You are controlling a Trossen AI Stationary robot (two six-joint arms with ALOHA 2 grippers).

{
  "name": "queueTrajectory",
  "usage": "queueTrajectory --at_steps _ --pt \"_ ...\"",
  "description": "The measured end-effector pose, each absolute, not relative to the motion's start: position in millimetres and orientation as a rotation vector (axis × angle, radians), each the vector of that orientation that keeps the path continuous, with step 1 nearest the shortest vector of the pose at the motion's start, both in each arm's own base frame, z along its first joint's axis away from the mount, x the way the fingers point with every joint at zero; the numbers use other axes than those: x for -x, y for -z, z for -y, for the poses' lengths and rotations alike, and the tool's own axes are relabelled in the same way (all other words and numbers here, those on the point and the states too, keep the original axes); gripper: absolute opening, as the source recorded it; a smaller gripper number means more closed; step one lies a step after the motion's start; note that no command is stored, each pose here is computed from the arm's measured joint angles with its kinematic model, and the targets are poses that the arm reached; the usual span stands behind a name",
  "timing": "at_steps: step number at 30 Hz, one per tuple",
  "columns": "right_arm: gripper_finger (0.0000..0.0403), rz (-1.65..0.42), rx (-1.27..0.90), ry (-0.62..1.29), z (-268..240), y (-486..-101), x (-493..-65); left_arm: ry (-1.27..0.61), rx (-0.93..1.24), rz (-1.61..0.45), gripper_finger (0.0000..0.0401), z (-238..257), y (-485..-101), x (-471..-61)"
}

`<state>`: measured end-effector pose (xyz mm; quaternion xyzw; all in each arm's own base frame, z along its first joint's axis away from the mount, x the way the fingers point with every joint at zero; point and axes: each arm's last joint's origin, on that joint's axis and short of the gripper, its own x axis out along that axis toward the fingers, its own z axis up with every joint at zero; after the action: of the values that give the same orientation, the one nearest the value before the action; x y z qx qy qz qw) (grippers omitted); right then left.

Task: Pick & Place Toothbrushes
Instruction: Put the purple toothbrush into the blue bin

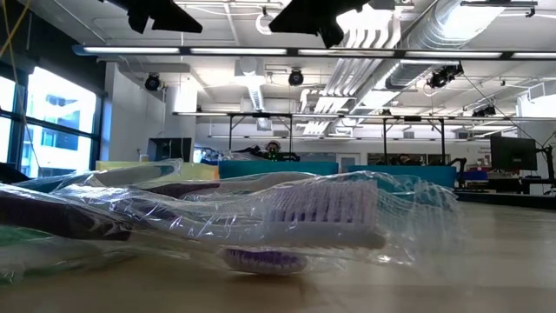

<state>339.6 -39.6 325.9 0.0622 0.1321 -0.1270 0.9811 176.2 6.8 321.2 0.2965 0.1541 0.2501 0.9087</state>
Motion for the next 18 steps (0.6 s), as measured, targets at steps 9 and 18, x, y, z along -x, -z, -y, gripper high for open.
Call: queueTrajectory --at_steps 9,18 --pt "0.0002 -0.100 -0.161 0.240 32.2 -314.9 -288.1 -0.479 -0.563 -0.286 0.0000 -5.6 -321.8 -177.0" --pt "0.0002 -0.042 -0.157 0.238 26.6 -309.1 -220.5 -0.484 -0.528 -0.271 0.0000 -5.6 -322.5 -177.1"
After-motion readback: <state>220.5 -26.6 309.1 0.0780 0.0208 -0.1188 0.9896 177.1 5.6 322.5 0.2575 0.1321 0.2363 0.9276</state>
